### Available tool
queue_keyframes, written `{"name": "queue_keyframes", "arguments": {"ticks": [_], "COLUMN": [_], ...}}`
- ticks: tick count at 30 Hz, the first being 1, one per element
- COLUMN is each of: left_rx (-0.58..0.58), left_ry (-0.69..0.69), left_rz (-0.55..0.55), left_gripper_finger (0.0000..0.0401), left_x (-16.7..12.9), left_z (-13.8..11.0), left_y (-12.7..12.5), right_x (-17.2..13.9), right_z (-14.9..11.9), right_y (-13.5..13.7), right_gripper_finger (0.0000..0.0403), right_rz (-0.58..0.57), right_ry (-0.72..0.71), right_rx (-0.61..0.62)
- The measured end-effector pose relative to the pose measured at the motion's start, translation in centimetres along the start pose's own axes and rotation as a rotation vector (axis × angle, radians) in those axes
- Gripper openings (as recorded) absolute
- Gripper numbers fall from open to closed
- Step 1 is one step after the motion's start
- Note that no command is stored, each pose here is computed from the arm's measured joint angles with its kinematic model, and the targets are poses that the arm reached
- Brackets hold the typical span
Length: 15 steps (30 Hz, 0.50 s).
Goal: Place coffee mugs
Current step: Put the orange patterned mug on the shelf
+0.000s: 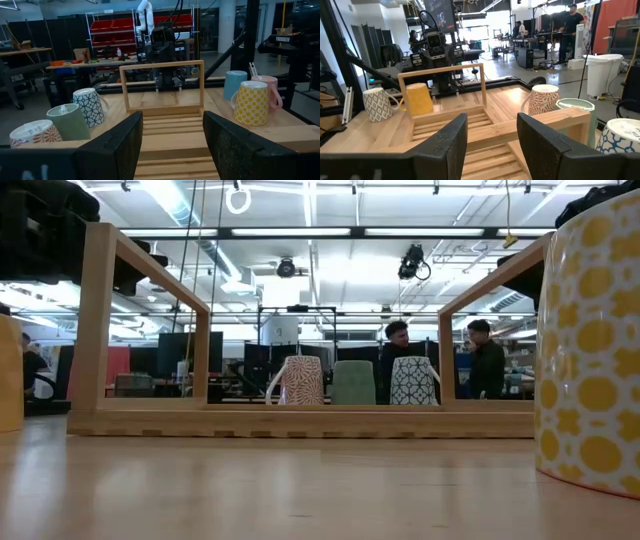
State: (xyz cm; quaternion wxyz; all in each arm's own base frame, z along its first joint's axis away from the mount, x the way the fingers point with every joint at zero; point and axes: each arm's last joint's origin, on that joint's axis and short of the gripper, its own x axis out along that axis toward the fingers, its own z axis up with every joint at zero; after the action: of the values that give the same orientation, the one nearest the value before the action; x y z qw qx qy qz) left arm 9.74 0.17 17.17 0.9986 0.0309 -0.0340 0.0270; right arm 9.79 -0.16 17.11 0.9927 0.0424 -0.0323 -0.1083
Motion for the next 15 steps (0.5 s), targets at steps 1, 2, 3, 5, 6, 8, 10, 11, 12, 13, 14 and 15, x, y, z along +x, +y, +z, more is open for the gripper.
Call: {"name": "queue_keyframes", "arguments": {"ticks": [1,2,3,5,6,8,10,11,12,13,14,15], "left_rx": [0.0,0.0,0.0,0.0,0.0,0.0,0.0,0.0,0.0,0.0,0.0,0.0], "left_ry": [0.0,0.0,-0.001,-0.002,-0.002,-0.002,-0.002,-0.002,-0.002,-0.003,-0.006,-0.009], "left_rz": [0.0,0.0,0.0,0.0,0.0,0.0,0.0,0.0,0.0,0.002,0.005,0.006], "left_gripper_finger": [0.0215,0.0215,0.0215,0.0215,0.0215,0.0215,0.0215,0.0215,0.0215,0.0215,0.0215,0.0215], "left_x": [0.0,0.0,0.0,0.0,0.0,0.0,0.0,0.0,0.0,0.0,0.0,0.0], "left_z": [0.01,0.01,0.02,0.02,0.02,0.02,0.03,0.03,0.03,0.04,0.07,0.1], "left_y": [0.0,0.0,0.0,0.0,0.0,0.0,0.0,0.0,0.0,0.01,0.02,0.02], "right_x": [0.0,0.0,0.0,0.0,0.0,0.0,0.0,0.0,0.0,0.0,0.0,0.0], "right_z": [0.0,0.0,0.0,0.0,0.0,0.01,0.01,0.01,0.0,0.0,0.01,0.01], "right_y": [0.0,0.0,0.0,0.0,0.0,0.0,0.0,0.0,0.0,0.0,0.0,0.0], "right_gripper_finger": [0.0177,0.0177,0.0177,0.0177,0.0177,0.0177,0.0177,0.0177,0.0177,0.0177,0.0177,0.0177], "right_rz": [0.0,0.0,0.0,0.0,-0.001,0.0,0.0,0.0,0.0,-0.001,0.0,0.0], "right_ry": [0.0,0.0,0.0,0.0,0.0,0.0,0.0,0.0,0.0,0.0,0.0,0.0], "right_rx": [0.0,0.0,0.0,0.0,0.0,0.0,0.0,0.0,0.0,0.0,0.0,0.0]}}
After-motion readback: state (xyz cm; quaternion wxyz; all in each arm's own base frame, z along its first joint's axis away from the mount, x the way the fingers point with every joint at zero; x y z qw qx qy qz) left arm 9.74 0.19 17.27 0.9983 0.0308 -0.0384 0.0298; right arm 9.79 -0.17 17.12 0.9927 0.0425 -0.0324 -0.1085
